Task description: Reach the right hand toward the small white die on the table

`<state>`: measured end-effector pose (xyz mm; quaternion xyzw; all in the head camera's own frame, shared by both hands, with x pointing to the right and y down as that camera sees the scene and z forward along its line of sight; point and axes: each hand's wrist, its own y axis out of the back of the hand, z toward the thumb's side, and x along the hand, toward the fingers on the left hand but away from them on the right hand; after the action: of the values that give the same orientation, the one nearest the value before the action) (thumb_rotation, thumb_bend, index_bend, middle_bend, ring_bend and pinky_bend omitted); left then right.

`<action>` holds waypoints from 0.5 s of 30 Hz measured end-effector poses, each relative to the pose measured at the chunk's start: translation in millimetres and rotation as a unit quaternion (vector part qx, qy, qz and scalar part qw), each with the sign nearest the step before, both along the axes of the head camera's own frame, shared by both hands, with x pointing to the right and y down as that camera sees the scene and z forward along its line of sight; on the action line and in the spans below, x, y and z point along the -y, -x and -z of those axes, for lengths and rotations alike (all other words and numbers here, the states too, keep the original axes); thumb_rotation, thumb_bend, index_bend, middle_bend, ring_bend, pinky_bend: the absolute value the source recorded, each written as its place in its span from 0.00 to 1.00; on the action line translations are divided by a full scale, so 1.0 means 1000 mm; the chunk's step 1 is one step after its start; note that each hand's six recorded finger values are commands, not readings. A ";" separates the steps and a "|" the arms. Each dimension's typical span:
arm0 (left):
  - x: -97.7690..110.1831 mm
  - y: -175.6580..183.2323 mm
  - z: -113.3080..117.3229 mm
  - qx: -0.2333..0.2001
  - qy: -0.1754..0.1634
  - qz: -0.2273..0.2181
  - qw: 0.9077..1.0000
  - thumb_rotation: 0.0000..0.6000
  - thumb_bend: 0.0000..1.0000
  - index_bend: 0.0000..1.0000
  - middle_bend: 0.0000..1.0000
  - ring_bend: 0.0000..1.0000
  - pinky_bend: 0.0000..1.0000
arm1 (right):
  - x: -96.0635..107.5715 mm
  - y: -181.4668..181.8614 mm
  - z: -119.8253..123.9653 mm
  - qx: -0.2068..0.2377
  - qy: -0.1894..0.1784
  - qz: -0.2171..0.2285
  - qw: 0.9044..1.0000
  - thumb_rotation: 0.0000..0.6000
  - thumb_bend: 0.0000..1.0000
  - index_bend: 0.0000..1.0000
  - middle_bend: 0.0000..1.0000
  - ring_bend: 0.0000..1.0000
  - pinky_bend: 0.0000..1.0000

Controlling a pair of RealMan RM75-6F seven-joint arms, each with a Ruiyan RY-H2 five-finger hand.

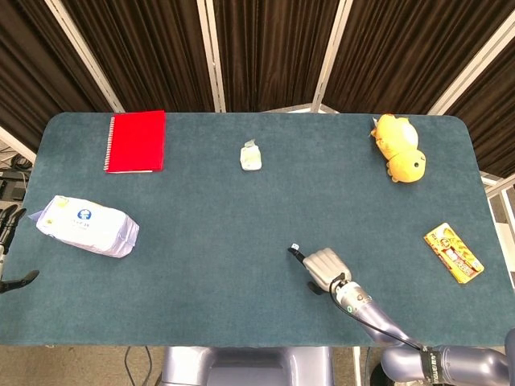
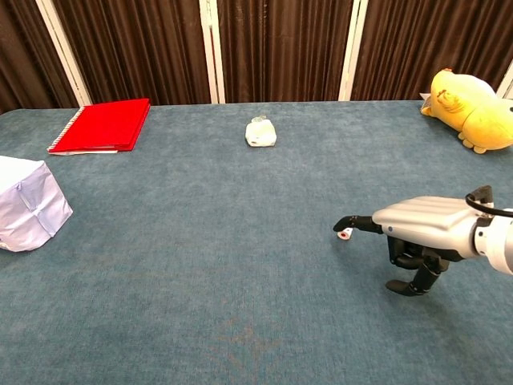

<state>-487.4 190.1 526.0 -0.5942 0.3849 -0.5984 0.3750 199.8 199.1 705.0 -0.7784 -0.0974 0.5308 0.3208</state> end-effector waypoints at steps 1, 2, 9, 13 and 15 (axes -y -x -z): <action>0.000 0.000 0.000 0.000 0.000 -0.001 1.000 1.00 0.00 0.00 0.00 0.00 0.00 | 0.000 0.000 0.000 0.000 0.000 0.000 1.000 1.00 0.42 0.05 0.95 0.88 1.00; 0.000 -0.001 0.000 0.000 0.001 -0.001 1.000 1.00 0.00 0.00 0.00 0.00 0.00 | 0.000 -0.001 0.000 -0.001 0.000 0.001 1.000 1.00 0.42 0.06 0.95 0.88 1.00; -0.001 -0.001 -0.001 0.001 0.001 -0.001 1.000 1.00 0.00 0.00 0.00 0.00 0.00 | 0.002 -0.003 0.000 -0.001 0.001 -0.004 1.000 1.00 0.42 0.06 0.95 0.88 1.00; -0.001 -0.002 -0.001 0.002 0.002 -0.002 1.000 1.00 0.00 0.00 0.00 0.00 0.00 | 0.004 -0.007 0.000 -0.005 0.001 -0.004 1.000 1.00 0.42 0.06 0.95 0.88 1.00; -0.001 -0.002 -0.002 0.002 0.002 -0.002 1.000 1.00 0.00 0.00 0.00 0.00 0.00 | 0.004 -0.008 -0.002 -0.008 0.003 -0.004 1.000 1.00 0.42 0.06 0.95 0.88 1.00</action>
<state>-485.4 190.7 527.7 -0.5949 0.3813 -0.5996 0.3757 208.2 195.2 706.8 -0.7746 -0.0966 0.5385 0.3173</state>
